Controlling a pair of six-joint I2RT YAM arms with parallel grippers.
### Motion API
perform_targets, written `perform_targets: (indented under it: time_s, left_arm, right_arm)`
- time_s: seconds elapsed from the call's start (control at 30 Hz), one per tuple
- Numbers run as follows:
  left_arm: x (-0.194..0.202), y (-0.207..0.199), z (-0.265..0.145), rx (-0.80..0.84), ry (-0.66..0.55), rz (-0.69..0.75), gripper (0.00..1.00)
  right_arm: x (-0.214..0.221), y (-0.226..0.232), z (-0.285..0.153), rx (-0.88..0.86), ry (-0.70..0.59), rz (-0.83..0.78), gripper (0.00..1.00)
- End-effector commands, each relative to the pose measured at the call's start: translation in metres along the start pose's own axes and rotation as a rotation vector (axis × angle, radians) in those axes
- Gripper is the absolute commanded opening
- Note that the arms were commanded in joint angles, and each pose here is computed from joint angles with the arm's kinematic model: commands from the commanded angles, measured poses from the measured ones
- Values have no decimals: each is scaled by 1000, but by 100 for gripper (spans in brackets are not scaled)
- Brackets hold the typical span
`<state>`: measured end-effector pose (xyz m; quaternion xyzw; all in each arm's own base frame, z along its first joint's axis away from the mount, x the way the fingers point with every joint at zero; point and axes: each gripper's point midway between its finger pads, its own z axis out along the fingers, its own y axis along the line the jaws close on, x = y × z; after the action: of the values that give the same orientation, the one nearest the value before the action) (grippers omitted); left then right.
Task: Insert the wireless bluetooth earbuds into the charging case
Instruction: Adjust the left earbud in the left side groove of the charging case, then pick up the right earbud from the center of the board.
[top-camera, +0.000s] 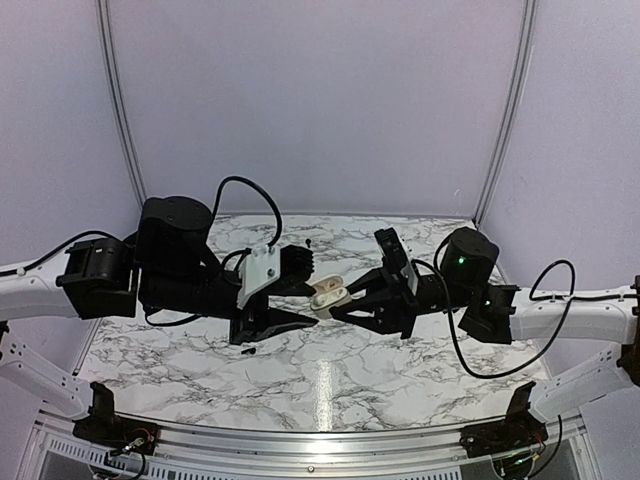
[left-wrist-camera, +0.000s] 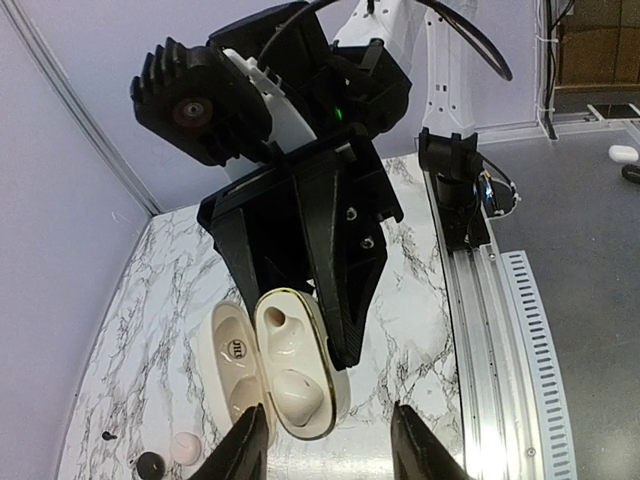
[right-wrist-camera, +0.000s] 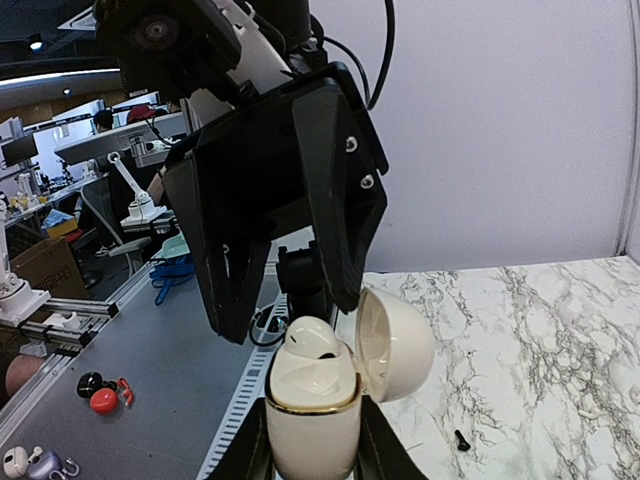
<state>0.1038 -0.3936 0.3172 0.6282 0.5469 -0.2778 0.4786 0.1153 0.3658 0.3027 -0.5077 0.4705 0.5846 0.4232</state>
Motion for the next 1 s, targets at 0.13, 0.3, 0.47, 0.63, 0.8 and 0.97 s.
perform_targets:
  time_s: [0.13, 0.3, 0.47, 0.63, 0.8, 0.97]
  left_arm:
    - [-20, 16, -25, -99, -96, -28, 44]
    - [-21, 29, -38, -157, -151, -93, 44]
    - [3, 80, -56, -290, -188, -319, 46]
    - [45, 126, -60, -404, -143, -553, 52]
    - [120, 173, -63, -548, -11, -801, 56]
    - [188, 202, -77, -667, 79, -988, 57]
  right_arm:
    - [-7, 0, 1, -9, -34, -15, 0]
    - [-6, -2, -1, 12, -42, -13, 0]
    - [-6, -3, -5, 36, -59, -7, 0]
    - [-6, -4, -13, 58, -81, -5, 0]
    - [-8, -10, -25, 91, -109, 9, 0]
    - [-6, -17, -36, 127, -118, 21, 0]
